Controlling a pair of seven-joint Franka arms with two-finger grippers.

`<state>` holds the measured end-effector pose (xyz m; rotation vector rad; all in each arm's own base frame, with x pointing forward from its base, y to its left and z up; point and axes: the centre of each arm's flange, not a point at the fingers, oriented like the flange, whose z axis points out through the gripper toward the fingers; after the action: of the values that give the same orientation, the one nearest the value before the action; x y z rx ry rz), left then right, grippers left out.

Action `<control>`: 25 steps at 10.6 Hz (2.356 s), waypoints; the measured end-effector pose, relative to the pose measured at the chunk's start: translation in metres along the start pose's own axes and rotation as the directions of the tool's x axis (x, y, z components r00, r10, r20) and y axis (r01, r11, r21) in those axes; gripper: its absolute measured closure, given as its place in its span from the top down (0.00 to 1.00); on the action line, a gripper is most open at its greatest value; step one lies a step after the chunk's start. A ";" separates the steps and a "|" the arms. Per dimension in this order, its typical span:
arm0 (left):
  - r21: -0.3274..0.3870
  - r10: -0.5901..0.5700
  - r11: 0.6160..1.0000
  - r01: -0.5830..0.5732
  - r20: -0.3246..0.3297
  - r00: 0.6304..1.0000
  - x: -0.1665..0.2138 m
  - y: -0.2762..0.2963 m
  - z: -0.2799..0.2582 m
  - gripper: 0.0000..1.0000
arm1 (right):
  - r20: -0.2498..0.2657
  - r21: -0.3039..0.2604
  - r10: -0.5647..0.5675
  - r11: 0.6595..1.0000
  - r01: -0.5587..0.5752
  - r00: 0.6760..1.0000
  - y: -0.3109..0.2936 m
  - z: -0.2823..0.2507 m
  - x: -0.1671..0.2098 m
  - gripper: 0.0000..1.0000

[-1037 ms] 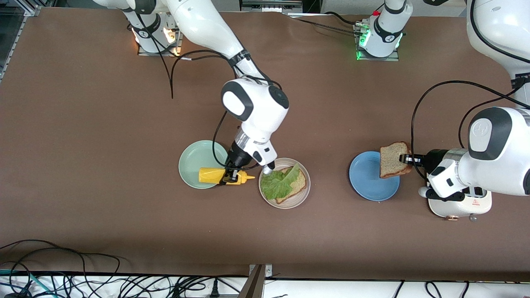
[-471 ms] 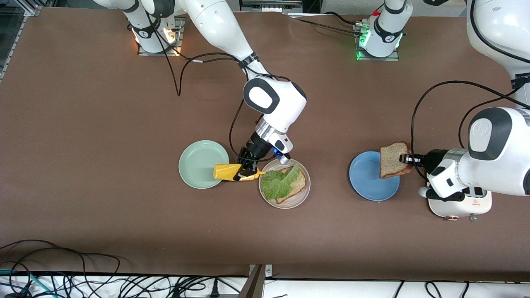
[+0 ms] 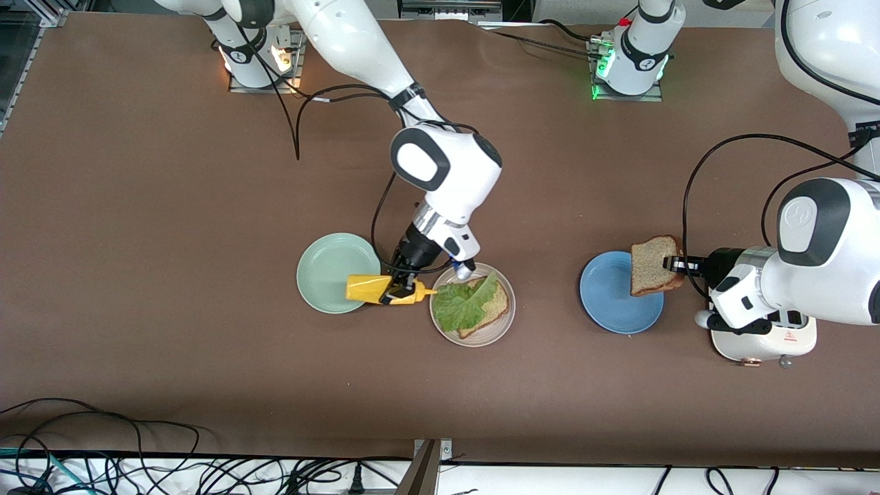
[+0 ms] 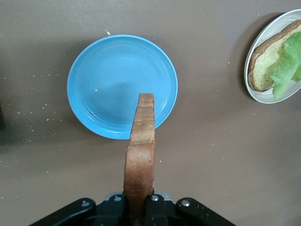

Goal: Make sandwich on beige plate with both arms

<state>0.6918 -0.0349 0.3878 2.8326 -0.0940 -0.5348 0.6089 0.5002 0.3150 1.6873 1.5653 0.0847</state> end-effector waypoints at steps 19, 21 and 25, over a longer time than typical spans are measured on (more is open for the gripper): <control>-0.567 -0.183 0.795 0.214 0.112 0.977 0.035 0.116 0.038 0.09 | -0.507 0.846 0.806 0.534 -0.006 0.306 0.017 0.254 -0.340 0.11; -0.625 -0.221 0.744 0.236 0.103 0.970 0.052 0.126 0.057 0.09 | -0.554 0.832 0.813 0.547 0.092 0.181 -0.021 0.279 -0.357 0.11; -0.650 -0.285 0.716 0.254 0.059 0.957 0.065 0.178 0.101 0.09 | -0.690 0.713 0.723 0.668 0.212 0.040 -0.084 0.304 -0.363 0.11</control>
<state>0.7125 -0.2374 0.3209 2.1600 0.4457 -0.4442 0.6258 0.0267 0.2303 2.8854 2.3146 1.4163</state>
